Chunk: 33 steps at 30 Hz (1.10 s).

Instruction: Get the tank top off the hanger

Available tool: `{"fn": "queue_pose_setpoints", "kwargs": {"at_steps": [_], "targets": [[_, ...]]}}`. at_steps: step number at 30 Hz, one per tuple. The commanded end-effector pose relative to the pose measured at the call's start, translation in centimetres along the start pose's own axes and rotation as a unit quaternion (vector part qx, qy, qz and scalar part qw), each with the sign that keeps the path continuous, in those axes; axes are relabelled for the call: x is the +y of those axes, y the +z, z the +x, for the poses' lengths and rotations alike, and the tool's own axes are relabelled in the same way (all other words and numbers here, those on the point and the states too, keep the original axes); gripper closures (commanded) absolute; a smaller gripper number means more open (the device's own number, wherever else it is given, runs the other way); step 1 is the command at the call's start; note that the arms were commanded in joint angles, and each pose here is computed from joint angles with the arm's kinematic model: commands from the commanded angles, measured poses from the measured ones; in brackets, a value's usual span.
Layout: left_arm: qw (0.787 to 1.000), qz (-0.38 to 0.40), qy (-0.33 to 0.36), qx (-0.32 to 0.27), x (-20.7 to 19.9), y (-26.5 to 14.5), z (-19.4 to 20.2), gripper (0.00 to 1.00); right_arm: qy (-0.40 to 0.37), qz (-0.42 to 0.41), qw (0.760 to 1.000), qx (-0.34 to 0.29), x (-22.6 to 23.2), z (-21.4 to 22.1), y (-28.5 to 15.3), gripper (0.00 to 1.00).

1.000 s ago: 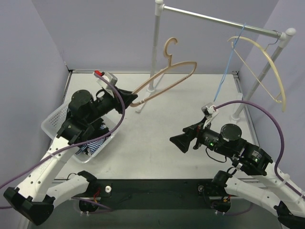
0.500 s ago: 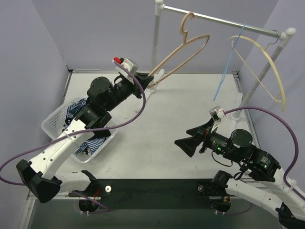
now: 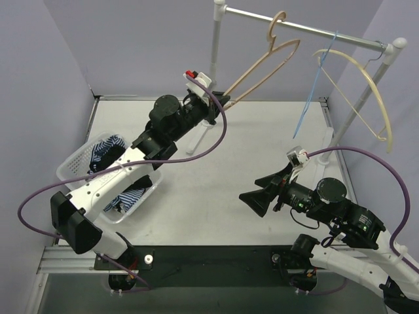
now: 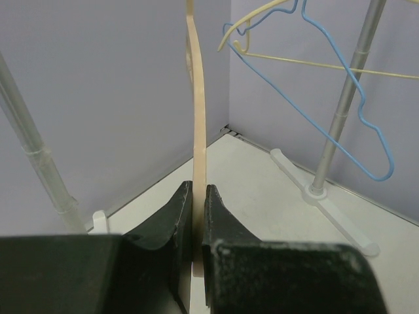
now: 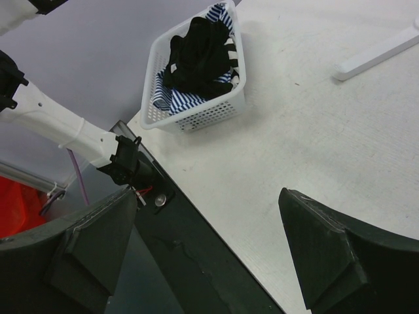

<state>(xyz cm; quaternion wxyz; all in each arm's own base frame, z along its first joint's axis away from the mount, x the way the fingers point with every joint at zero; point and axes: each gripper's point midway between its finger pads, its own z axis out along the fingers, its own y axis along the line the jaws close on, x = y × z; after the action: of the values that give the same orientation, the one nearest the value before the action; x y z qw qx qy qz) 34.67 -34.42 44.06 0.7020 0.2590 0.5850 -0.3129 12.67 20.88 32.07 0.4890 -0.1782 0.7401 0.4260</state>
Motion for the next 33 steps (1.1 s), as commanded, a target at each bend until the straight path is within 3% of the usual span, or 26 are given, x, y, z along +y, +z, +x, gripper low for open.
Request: {"fn": "queue_pose_setpoints", "kwargs": {"at_steps": [1,13,15,16,18,19,20,25,33], "targets": [[0.997,-0.005,0.009,-0.080,-0.3,1.5,-4.5,1.00,0.004,-0.016,1.000,-0.014,0.8,-0.6,0.5,0.05],[0.999,0.002,0.016,-0.042,-1.0,3.7,-0.8,1.00,0.005,-0.013,1.000,-0.022,0.8,-0.9,0.0,0.05],[0.999,0.003,0.015,-0.038,-1.3,3.5,-0.8,0.80,0.005,-0.012,1.000,-0.021,0.8,-0.8,0.0,0.06],[0.999,0.002,0.012,-0.034,-1.3,3.3,-0.6,0.61,0.006,-0.007,1.000,-0.020,0.6,-0.7,0.0,0.05],[0.999,-0.008,0.012,-0.038,-0.9,2.2,-1.2,0.48,0.006,-0.004,1.000,-0.020,0.4,-0.7,0.0,0.05],[0.999,-0.016,0.015,-0.037,-0.7,1.3,-1.3,0.28,0.007,0.000,1.000,-0.019,0.2,-0.5,0.0,0.05],[1.000,-0.016,0.015,-0.022,-0.7,0.7,0.2,0.22,0.007,0.006,1.000,-0.019,0.0,-0.5,0.1,0.06],[0.999,-0.044,0.016,-0.005,0.1,-3.7,0.2,0.08,0.008,0.033,0.999,-0.017,-0.8,-0.6,-0.6,0.05],[0.996,-0.063,-0.012,0.061,0.2,-12.4,3.4,0.03,-0.001,0.104,0.994,-0.026,-3.5,-0.9,-2.7,0.00]]}}
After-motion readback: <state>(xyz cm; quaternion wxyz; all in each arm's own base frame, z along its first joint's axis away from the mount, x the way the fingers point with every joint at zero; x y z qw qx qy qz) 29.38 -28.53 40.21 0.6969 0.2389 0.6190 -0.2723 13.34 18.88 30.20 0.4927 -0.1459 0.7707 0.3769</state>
